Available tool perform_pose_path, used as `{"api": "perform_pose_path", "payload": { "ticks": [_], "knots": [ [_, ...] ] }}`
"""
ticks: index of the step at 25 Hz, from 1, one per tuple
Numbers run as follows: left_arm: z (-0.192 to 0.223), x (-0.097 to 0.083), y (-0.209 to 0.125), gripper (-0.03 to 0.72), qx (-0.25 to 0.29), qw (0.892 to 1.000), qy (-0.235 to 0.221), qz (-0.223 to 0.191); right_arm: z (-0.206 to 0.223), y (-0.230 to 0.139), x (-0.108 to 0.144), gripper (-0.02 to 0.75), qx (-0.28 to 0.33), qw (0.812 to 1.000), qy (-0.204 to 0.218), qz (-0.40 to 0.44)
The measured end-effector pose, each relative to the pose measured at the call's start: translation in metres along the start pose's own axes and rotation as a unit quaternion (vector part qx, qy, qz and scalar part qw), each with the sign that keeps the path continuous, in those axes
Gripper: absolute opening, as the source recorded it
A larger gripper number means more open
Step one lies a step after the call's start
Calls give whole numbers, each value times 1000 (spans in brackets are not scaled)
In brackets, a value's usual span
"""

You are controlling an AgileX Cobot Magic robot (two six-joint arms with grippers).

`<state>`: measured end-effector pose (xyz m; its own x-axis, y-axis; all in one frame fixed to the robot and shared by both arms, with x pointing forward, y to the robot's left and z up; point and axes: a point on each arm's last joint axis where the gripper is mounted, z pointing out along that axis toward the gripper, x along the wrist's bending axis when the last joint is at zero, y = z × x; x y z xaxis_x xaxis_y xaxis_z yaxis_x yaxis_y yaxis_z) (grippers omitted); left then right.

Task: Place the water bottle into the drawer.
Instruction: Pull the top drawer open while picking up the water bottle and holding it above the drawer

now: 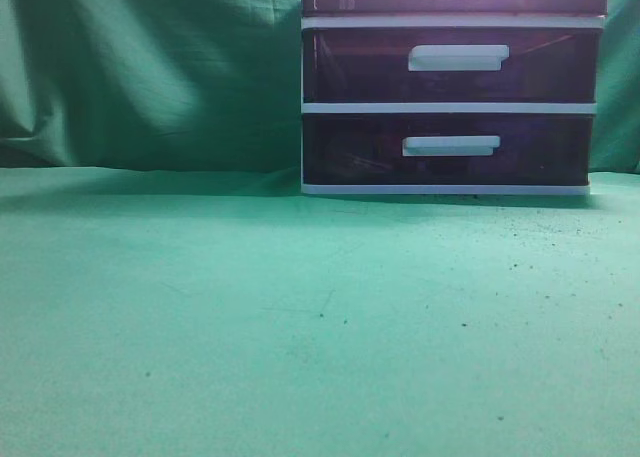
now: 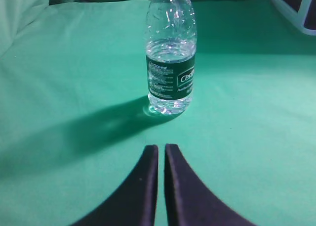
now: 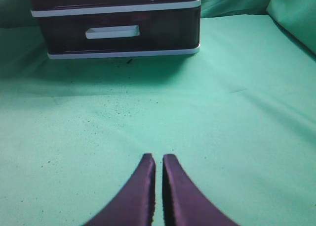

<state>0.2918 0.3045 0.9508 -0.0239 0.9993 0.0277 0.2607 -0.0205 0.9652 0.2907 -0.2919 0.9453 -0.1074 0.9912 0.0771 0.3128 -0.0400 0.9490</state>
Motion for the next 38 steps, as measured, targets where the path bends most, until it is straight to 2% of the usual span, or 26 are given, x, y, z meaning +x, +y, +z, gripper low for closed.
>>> {"api": "perform_pose_path", "payload": {
  "ticks": [21,23,25,29,33,35,37,38],
  "knots": [
    [0,0,0,0,-1,1000,0,0,0,0,0,0,0,1000,0,0],
    [0,-1,3,0,-14,1000,-5,-11,0,0,0,0,0,1000,0,0],
    [-1,-2,11,0,-59,998,-13,-27,0,0,0,0,0,1000,0,0],
    [-7,-3,35,0,-196,980,-22,-28,0,0,0,0,0,1000,0,0],
    [-16,-3,52,0,-300,953,-28,-27,0,0,0,0,0,1000,0,0],
    [-22,-4,59,0,-348,936,-31,-26,0,0,0,0,0,1000,0,0],
    [-24,-4,62,0,-363,930,-35,-35,0,0,0,0,0,1000,0,0],
    [-23,-3,61,0,-351,934,-41,-55,0,0,0,0,0,1000,0,0]
  ]
}}
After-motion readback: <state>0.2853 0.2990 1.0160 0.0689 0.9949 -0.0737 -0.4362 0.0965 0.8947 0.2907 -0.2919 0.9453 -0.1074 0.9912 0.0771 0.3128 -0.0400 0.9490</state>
